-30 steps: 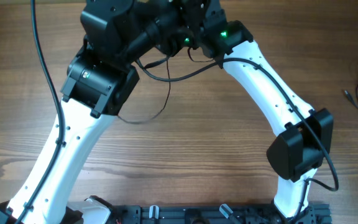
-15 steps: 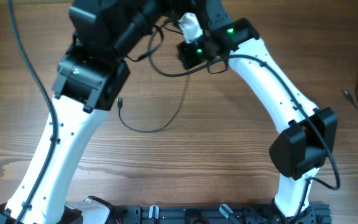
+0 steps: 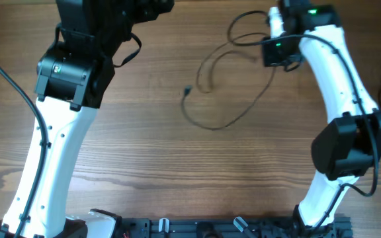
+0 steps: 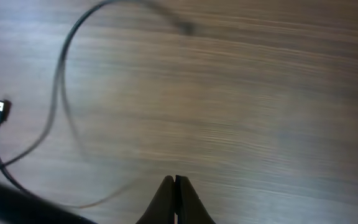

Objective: Untangle cables

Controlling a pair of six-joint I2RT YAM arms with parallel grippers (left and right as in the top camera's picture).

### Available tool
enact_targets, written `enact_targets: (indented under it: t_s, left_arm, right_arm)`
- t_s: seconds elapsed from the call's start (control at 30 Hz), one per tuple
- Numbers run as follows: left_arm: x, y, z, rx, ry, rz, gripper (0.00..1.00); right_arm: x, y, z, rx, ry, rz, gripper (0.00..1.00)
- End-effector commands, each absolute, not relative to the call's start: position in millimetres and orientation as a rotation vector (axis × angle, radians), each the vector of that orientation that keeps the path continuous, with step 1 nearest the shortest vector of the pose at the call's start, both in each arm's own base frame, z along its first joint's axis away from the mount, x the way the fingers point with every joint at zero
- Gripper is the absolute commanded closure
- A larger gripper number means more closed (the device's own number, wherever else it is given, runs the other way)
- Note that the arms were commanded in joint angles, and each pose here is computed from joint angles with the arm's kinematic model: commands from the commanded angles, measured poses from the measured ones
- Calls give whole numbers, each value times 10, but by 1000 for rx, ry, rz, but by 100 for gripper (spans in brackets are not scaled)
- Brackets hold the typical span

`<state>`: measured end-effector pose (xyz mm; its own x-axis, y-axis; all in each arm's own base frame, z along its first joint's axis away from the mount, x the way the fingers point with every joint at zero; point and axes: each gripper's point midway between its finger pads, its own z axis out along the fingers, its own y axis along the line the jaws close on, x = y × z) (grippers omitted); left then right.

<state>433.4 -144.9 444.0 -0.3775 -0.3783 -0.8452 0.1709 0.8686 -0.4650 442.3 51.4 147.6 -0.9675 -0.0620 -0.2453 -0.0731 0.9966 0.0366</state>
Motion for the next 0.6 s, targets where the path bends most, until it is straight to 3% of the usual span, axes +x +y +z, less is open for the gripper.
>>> enact_targets:
  t_s: [0.0,0.3,0.57]
  left_arm:
    - [4230,-1444,4462,-142,1891,-597,0]
    - [4060,-1515,4066,-34,2069,-571,0]
    - [4157,-1481,3559,-38,2230,-473,0]
  right_arm:
    - [4525,42,1578,26,2849,19,96]
    - [4714,-1518,2179,453,2556,112,96]
    - [4675,-2323,3201,457,2011,680,96]
